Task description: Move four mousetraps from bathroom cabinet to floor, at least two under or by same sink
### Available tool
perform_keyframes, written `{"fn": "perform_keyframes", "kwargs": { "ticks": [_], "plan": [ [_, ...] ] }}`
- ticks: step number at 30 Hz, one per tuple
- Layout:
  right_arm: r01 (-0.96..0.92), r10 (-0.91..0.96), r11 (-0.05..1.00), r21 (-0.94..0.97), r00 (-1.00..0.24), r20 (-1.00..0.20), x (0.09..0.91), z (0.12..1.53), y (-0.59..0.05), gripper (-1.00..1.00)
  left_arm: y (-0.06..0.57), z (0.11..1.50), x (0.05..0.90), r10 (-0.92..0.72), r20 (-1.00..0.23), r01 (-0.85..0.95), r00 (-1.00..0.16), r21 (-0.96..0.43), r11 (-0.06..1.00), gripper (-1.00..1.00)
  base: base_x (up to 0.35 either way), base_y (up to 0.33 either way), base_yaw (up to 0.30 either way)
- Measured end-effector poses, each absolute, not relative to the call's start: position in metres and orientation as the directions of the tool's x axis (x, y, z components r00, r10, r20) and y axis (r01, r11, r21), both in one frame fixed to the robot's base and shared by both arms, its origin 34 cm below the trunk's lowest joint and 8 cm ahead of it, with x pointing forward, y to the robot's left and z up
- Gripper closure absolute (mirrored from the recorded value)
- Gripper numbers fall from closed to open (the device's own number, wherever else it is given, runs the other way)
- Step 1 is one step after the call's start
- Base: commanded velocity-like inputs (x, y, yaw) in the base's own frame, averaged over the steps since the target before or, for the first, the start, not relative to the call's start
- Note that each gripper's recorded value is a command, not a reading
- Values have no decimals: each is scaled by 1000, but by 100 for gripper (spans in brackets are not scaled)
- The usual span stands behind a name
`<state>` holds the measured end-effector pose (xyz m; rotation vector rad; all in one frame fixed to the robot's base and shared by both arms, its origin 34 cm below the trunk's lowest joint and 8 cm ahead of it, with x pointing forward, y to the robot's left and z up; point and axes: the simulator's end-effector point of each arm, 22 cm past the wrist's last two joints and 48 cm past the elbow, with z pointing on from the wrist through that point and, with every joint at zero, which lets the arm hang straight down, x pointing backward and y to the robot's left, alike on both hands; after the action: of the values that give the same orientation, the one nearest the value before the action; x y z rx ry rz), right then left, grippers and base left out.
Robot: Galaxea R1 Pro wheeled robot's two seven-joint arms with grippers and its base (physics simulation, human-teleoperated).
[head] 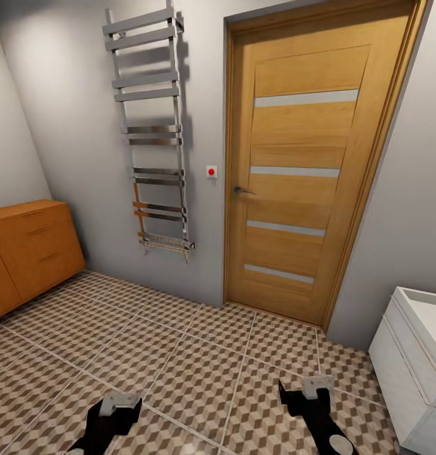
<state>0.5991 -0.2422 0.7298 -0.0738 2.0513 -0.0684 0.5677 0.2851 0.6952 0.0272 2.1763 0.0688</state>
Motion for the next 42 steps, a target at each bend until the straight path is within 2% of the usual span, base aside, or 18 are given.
{"fn": "perform_keyframes", "kwargs": {
  "ticks": [13,28,42],
  "plan": [
    [-9,-85,996,-86,-309,-947,634,807,-243,-100,284,724,585,52,-850,-3,-524,63,998,-100,0,0,0],
    [-6,-82,997,-83,-287,-954,637,818,-242,-100,282,730,587,53,-856,-1,-514,62,998,-100,0,0,1],
    [-5,-80,997,-82,-288,-954,637,817,-242,-100,278,734,589,48,-862,2,-504,55,999,-100,0,0,232]
  ]
}}
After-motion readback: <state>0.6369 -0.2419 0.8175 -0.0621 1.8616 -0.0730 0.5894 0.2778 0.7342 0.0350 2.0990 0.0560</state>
